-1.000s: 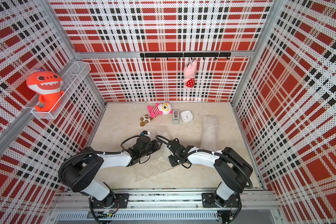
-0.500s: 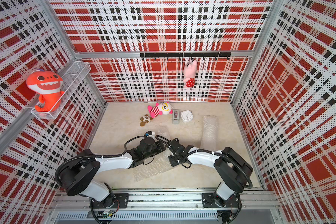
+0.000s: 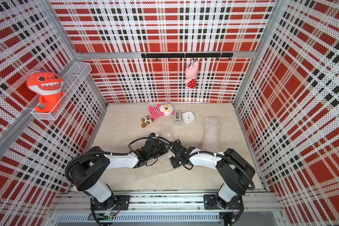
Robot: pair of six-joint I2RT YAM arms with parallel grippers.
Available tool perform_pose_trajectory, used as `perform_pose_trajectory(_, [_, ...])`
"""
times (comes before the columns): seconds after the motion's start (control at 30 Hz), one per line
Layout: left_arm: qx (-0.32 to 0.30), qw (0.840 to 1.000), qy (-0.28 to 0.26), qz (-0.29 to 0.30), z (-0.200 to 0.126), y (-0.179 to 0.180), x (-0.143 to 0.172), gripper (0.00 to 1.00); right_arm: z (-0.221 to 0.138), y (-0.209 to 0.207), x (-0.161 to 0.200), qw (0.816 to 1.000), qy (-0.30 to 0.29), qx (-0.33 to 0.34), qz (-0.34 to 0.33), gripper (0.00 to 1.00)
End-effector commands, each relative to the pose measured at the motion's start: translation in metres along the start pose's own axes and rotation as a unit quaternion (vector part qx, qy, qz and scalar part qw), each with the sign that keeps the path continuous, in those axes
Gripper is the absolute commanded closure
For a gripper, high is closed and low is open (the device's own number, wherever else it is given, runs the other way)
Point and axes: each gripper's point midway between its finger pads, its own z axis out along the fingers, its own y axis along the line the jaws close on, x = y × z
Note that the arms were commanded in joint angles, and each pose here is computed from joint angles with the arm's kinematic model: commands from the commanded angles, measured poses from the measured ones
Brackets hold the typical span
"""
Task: Wrap vases in bubble wrap
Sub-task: Wrap the vase in bubble wrap.
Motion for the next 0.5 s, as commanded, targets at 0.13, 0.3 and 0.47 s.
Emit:
perform_pose_trajectory(0.13, [-0.025,0.999,0.035,0.002,-0.002,0.033,0.026,0.61,-0.044,0.016,-0.021,0.997,-0.057,-0.052,0.003,0.39])
perform_pose_trajectory(0.3, [-0.017,0.999,0.031,-0.005,-0.003,0.033,0.025,0.62,-0.055,0.008,-0.040,0.991,-0.076,-0.093,0.067,0.22])
perform_pose_trajectory(0.47, [-0.002,1.000,0.026,-0.016,-0.005,0.028,0.022,0.62,-0.039,0.000,-0.051,0.992,-0.070,-0.076,0.072,0.08])
